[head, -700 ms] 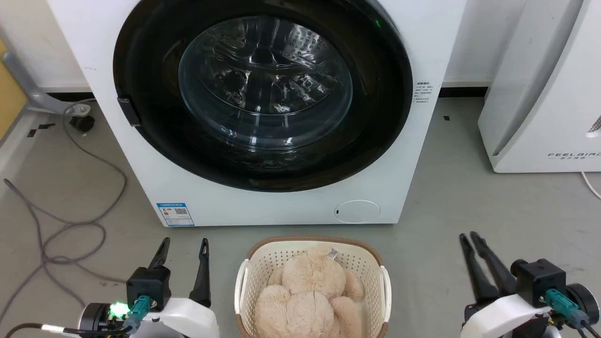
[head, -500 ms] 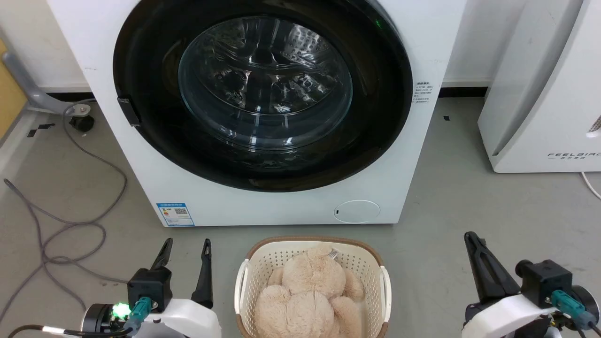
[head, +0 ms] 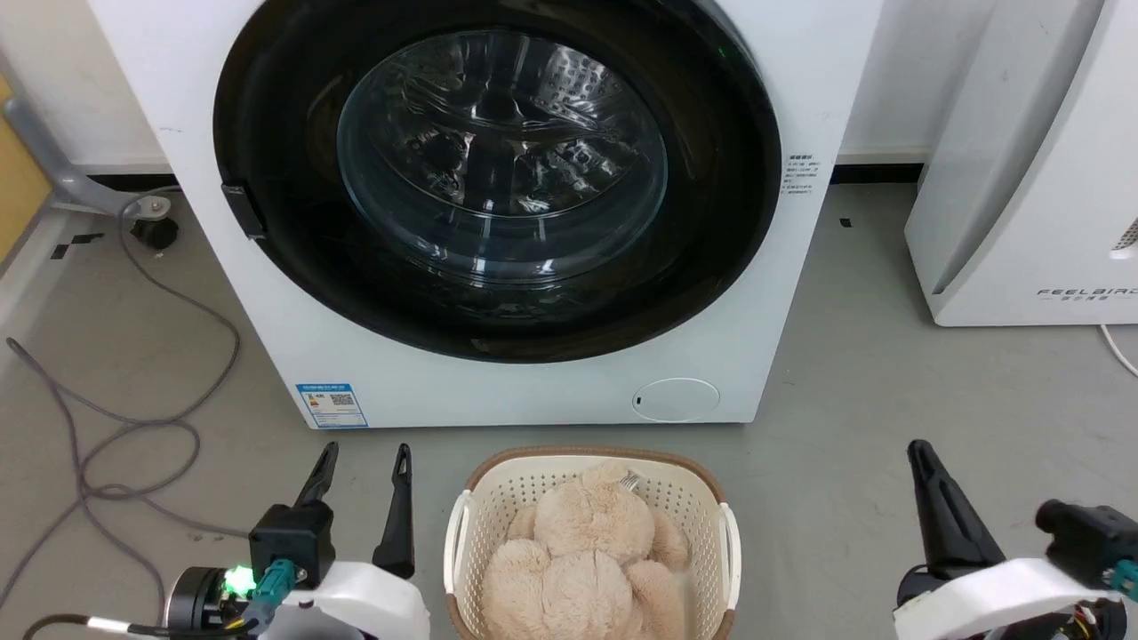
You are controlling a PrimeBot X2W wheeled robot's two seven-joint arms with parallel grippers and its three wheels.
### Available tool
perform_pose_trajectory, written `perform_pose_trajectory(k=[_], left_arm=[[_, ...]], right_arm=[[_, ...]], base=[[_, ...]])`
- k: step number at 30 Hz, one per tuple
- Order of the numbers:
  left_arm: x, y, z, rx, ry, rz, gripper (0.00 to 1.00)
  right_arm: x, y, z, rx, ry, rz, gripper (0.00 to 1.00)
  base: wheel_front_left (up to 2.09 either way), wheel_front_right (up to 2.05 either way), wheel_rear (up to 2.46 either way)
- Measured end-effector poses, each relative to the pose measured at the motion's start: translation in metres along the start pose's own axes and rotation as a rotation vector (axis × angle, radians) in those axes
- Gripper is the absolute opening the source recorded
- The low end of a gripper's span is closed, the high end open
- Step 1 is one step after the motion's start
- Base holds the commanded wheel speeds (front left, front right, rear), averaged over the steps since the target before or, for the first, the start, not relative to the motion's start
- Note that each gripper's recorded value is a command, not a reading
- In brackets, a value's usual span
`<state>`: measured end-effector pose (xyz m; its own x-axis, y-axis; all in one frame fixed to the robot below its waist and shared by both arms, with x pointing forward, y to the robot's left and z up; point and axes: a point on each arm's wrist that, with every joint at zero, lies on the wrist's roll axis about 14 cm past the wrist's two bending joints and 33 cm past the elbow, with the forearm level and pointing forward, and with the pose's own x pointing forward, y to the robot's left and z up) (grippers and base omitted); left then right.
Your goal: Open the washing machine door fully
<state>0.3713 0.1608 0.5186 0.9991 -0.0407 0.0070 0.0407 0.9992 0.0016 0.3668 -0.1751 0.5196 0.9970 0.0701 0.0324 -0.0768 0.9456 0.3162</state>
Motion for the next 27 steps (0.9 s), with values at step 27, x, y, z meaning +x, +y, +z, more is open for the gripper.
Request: perform_pose_trajectory(k=[27], left_arm=[[0.015,-0.012,0.008,-0.02,-0.055,-0.029,1.0]], right_arm=[[0.054,-0.054,0.05,0.598,-0.23,-0.131,0.0]], base=[[0.0,0.0,0.0]])
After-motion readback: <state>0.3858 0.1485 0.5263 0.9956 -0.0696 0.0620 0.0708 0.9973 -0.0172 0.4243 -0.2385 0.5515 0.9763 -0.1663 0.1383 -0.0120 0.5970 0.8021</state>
